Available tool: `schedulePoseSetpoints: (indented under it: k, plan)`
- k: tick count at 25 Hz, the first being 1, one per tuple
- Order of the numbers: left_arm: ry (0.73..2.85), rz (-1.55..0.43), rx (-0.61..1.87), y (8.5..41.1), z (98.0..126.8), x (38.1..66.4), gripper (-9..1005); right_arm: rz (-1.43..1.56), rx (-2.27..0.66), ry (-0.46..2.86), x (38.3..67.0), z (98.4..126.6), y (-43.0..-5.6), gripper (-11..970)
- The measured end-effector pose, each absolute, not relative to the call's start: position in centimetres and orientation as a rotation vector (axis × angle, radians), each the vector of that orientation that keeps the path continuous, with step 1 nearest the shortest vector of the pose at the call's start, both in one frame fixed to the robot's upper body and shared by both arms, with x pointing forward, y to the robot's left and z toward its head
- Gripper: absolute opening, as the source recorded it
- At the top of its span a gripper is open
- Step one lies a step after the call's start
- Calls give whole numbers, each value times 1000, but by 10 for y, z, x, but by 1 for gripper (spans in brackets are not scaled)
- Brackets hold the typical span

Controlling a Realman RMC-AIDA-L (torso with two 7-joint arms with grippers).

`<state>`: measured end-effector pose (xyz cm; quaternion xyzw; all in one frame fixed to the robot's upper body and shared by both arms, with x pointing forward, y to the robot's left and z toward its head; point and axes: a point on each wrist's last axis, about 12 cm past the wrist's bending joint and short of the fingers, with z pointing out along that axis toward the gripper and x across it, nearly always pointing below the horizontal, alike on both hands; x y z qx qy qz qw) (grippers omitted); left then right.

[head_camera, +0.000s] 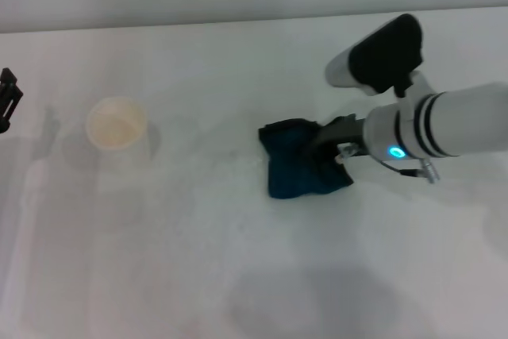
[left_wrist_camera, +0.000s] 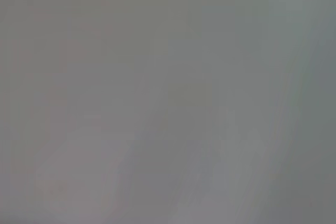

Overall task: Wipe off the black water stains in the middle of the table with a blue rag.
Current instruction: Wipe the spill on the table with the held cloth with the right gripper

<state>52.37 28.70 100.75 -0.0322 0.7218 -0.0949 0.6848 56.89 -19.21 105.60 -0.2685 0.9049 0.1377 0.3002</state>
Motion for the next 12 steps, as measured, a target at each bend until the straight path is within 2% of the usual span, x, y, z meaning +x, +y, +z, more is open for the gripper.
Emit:
schedulePoseSetpoints:
  k: [4, 12]
  plan:
    - [1608, -216, -67, 286, 1010, 527, 891, 387, -742, 2397, 563, 1054, -187, 71]
    - [1605, -227, -69, 282, 1010, 528, 892, 589, -1029, 2391, 533, 1051, -137, 66]
